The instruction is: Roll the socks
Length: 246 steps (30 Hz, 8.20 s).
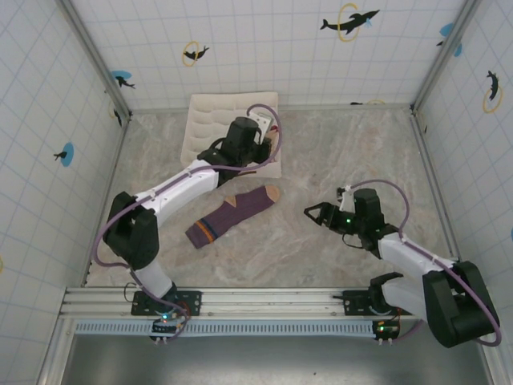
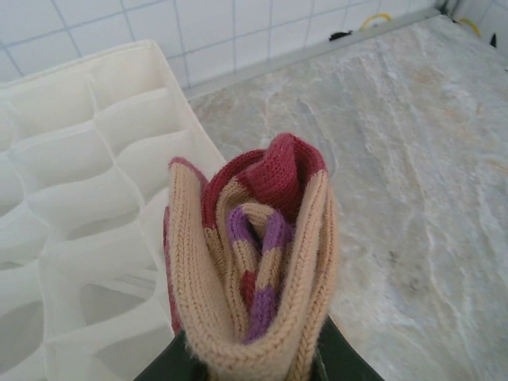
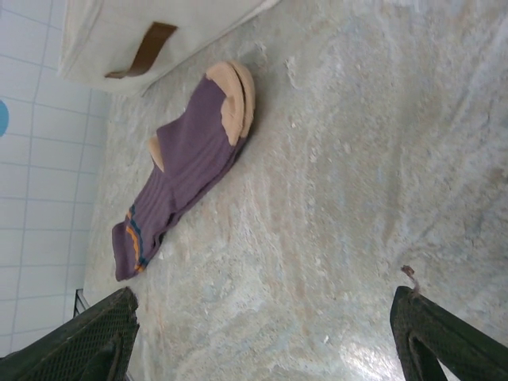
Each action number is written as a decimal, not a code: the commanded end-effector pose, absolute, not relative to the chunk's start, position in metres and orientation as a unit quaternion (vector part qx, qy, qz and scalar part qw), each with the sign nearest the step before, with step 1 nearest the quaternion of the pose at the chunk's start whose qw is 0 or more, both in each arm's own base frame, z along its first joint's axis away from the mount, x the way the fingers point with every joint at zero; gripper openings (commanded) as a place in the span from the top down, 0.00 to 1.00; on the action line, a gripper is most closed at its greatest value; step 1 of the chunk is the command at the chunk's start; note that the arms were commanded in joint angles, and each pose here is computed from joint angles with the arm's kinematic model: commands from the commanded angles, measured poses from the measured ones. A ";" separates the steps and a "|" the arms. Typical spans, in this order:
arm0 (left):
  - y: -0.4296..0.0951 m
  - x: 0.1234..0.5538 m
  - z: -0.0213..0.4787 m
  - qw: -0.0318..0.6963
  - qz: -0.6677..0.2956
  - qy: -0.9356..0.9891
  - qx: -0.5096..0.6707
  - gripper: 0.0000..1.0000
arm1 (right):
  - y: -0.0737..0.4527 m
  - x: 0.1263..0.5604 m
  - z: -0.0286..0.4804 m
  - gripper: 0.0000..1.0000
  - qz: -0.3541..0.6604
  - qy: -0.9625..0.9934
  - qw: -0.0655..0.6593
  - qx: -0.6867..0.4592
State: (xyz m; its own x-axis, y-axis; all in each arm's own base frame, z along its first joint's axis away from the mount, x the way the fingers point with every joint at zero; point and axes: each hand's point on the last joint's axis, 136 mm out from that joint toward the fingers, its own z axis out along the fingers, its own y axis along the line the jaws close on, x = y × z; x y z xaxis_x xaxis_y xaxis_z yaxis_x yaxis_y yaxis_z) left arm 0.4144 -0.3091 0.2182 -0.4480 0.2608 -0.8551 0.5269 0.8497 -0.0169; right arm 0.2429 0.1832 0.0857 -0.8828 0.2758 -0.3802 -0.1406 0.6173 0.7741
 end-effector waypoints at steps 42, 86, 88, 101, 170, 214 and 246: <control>-0.314 0.509 0.168 0.591 -0.115 0.746 0.285 1.00 | 0.226 0.338 0.130 0.49 0.402 0.883 0.223 0.094; -0.322 0.459 0.154 0.607 -0.237 0.655 0.382 1.00 | 0.297 0.431 0.086 1.00 0.339 0.921 0.130 0.143; -0.325 0.458 0.152 0.598 -0.251 0.654 0.389 1.00 | 0.295 0.433 0.081 1.00 0.335 0.923 0.122 0.144; -0.318 0.457 0.120 0.543 -0.256 0.673 0.432 1.00 | 0.267 0.438 0.080 1.00 0.307 0.932 0.126 0.146; -0.287 0.451 0.227 0.443 -0.364 0.765 0.293 0.02 | 0.288 0.522 0.138 0.80 0.329 0.920 0.197 0.085; -0.213 0.238 0.038 0.171 -0.276 0.938 0.118 0.03 | 0.207 0.252 0.104 0.01 0.220 0.907 0.356 -0.053; -0.405 0.301 0.078 0.201 -0.372 0.898 0.119 0.02 | 0.139 0.186 0.059 0.01 0.168 0.905 0.388 -0.044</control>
